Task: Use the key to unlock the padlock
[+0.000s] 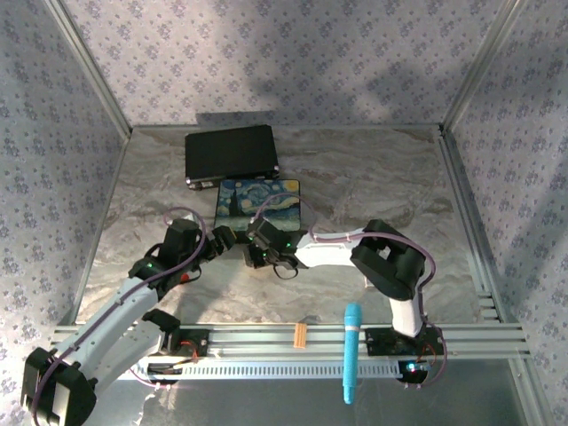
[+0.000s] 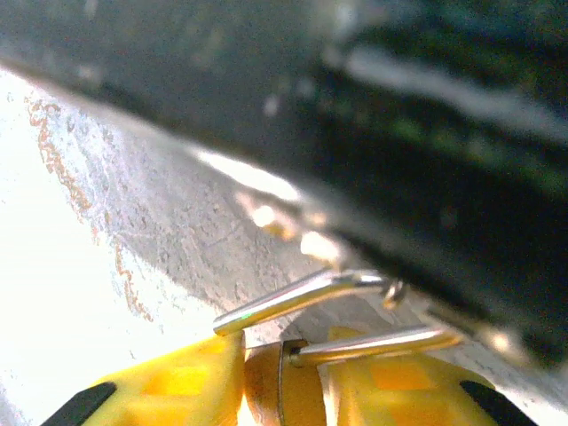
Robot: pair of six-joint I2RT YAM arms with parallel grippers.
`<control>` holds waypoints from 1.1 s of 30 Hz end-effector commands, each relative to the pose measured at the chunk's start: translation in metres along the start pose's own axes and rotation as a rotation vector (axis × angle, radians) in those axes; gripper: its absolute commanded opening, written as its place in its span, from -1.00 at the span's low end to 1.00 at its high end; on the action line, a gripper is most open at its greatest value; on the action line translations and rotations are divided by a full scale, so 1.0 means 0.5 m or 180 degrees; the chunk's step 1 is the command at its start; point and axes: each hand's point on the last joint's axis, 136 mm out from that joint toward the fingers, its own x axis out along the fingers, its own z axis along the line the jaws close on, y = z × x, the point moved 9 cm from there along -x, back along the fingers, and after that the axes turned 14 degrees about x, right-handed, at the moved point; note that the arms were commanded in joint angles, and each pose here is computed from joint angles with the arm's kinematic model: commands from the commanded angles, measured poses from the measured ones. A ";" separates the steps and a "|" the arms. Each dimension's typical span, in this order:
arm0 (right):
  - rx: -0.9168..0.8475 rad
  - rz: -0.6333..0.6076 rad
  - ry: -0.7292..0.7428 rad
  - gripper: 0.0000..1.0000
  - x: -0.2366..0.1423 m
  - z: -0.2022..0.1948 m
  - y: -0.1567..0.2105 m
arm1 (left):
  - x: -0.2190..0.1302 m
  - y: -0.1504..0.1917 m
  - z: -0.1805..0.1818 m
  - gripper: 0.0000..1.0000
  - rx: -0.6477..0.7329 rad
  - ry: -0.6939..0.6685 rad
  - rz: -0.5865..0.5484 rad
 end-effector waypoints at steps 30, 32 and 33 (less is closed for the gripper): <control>0.0786 -0.0060 -0.1073 -0.93 -0.072 -0.167 0.043 | 0.170 -0.010 -0.221 0.58 0.4688 -0.0334 0.0969; 0.0817 -0.0102 -0.1076 -0.93 -0.072 -0.172 0.044 | 0.184 -0.004 -0.213 0.33 0.4768 -0.0422 0.1040; 0.0836 -0.0135 -0.1089 -0.94 -0.072 -0.174 0.045 | 0.192 0.002 -0.209 0.22 0.4826 -0.0443 0.1086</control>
